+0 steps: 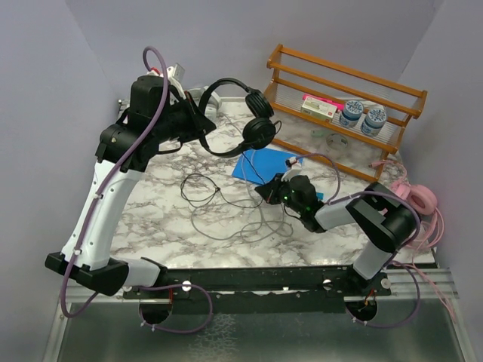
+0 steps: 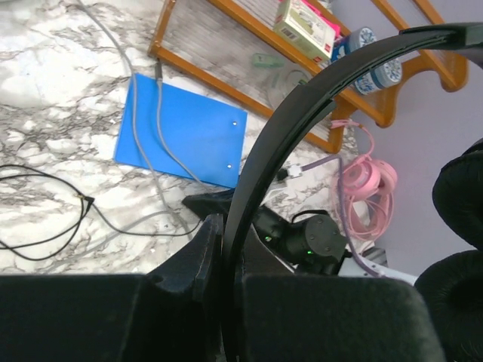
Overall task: Wrap the headphones
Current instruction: Untie the headphones cable from the headphones.
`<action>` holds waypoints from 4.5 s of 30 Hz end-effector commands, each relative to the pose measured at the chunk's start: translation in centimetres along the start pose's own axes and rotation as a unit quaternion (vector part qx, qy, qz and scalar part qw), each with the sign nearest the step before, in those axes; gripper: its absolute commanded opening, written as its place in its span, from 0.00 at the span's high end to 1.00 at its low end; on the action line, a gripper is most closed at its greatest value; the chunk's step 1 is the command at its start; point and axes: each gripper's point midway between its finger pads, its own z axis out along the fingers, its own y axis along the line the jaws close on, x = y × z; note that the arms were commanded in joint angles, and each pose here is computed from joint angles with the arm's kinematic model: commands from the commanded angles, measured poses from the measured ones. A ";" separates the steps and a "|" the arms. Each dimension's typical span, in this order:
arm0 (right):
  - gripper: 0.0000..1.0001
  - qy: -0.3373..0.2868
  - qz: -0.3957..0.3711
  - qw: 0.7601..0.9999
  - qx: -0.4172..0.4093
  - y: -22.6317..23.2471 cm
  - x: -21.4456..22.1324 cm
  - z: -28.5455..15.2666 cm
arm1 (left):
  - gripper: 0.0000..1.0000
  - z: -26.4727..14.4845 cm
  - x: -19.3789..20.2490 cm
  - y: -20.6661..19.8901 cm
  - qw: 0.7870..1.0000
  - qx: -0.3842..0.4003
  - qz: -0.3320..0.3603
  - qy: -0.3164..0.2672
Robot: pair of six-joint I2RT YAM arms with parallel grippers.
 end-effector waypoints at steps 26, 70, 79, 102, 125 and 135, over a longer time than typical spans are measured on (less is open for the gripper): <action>0.99 -0.013 -0.180 0.978 -0.103 7.6 -3.8 -6.5 | 1.00 -1.2 -7.3 11.7 0.949 -0.266 0.005 -0.168; 0.99 -0.173 -0.225 0.953 -0.101 10.6 -22.2 -12.3 | 1.00 5.3 2.3 16.0 0.972 -0.223 0.072 -0.013; 0.99 -0.142 -0.249 0.944 -0.164 16.1 -26.6 -11.5 | 1.00 6.5 5.4 14.9 0.966 -0.219 0.136 0.001; 0.99 -0.067 -0.126 0.973 0.184 -2.9 -17.9 -10.2 | 1.00 4.0 3.3 10.3 0.988 -0.142 0.045 -0.031; 1.00 -0.139 -0.141 0.960 0.199 -2.1 -23.0 -12.1 | 1.00 4.3 6.2 9.6 0.989 -0.097 0.093 0.055; 1.00 -0.176 -0.156 0.947 0.218 -0.1 -26.2 -15.9 | 1.00 3.7 5.1 14.6 0.971 -0.226 0.079 0.009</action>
